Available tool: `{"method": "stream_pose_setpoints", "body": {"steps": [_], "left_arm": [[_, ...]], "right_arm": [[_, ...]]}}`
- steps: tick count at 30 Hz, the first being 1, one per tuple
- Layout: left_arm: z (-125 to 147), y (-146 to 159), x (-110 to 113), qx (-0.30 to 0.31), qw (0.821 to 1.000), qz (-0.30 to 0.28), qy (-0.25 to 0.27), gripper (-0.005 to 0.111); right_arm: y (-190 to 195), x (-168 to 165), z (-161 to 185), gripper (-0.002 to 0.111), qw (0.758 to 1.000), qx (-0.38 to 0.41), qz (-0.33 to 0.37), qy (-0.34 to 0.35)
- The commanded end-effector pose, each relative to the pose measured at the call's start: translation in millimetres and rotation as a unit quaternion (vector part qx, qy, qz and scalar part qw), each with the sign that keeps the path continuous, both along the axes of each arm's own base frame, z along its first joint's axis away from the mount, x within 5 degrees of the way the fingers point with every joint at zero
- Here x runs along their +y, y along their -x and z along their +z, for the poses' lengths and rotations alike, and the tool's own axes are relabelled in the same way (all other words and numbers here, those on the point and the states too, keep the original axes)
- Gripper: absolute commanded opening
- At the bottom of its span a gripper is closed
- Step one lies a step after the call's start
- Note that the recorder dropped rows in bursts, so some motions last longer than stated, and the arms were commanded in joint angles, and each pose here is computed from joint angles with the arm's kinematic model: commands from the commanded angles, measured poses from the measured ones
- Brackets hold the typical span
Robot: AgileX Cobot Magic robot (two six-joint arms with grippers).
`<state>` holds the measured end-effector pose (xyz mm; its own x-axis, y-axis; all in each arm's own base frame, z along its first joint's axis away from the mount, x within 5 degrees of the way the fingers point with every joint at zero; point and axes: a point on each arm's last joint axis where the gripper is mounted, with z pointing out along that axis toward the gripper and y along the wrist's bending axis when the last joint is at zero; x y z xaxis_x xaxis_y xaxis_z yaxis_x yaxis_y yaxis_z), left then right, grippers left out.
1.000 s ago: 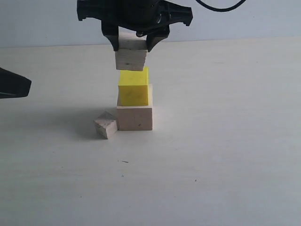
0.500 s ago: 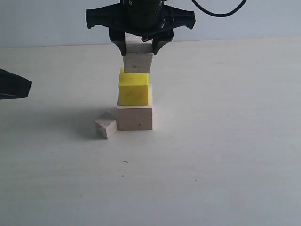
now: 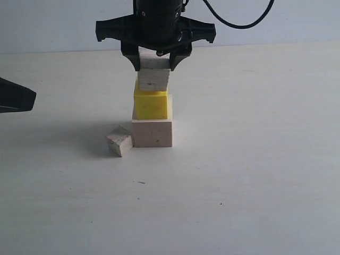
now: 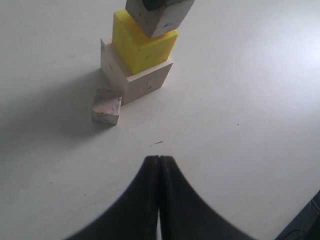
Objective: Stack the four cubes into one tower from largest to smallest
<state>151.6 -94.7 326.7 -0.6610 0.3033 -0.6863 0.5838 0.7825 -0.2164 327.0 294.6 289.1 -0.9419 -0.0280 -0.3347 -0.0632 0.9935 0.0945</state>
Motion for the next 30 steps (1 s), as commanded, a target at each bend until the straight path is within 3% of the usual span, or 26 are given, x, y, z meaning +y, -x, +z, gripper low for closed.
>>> {"method": "stream_pose_setpoints", "body": {"steps": [1,30], "left_arm": [[-0.3,2.0,-1.3,0.005,1.000,-0.001,0.007,0.000],[-0.2,1.9,-1.3,0.005,1.000,-0.001,0.007,0.000]], "right_arm": [[-2.6,-1.4,2.5,0.000,1.000,-0.013,-0.003,0.004],[-4.7,0.1,-4.1,0.000,1.000,-0.009,-0.003,0.010]]}}
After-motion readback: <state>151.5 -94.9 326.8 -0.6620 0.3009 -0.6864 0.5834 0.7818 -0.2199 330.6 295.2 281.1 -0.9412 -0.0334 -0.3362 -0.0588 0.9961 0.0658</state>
